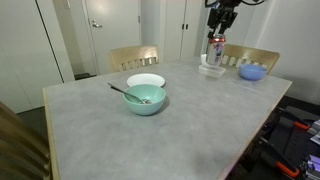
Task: Move the soda can to the right side of the table
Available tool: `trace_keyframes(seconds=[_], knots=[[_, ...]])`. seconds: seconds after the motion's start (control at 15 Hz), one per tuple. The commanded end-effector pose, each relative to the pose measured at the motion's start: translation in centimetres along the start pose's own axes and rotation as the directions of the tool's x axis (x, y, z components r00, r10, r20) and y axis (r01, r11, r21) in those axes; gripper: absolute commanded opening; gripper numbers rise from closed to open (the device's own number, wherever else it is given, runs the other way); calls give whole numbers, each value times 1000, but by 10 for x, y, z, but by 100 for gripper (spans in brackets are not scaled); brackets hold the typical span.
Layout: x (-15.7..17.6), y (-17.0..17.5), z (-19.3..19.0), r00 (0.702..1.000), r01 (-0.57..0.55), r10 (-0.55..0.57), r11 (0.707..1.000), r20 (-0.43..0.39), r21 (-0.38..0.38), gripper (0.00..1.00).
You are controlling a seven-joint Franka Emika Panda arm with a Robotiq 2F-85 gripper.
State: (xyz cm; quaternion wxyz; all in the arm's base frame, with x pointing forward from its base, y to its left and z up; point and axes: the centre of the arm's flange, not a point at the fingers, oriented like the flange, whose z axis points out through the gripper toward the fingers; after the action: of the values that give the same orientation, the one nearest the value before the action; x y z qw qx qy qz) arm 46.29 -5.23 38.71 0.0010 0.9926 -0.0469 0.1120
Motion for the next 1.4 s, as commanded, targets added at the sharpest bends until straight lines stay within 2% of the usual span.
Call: trace_keyframes(seconds=[0.0,0.4,0.6,0.73,1.0,1.33], knots=[[-8,43,14,999,-25,25,1000,-37,-4,39],[-5,115,42,992,-112,106,990,-73,-81,39],[-11,156,59,988,-155,152,979,-33,-129,39],[-21,184,75,980,-199,200,971,-6,-135,39],[-44,224,104,935,-355,356,933,-2,-60,39],[-54,239,126,868,-491,494,869,-50,58,39]])
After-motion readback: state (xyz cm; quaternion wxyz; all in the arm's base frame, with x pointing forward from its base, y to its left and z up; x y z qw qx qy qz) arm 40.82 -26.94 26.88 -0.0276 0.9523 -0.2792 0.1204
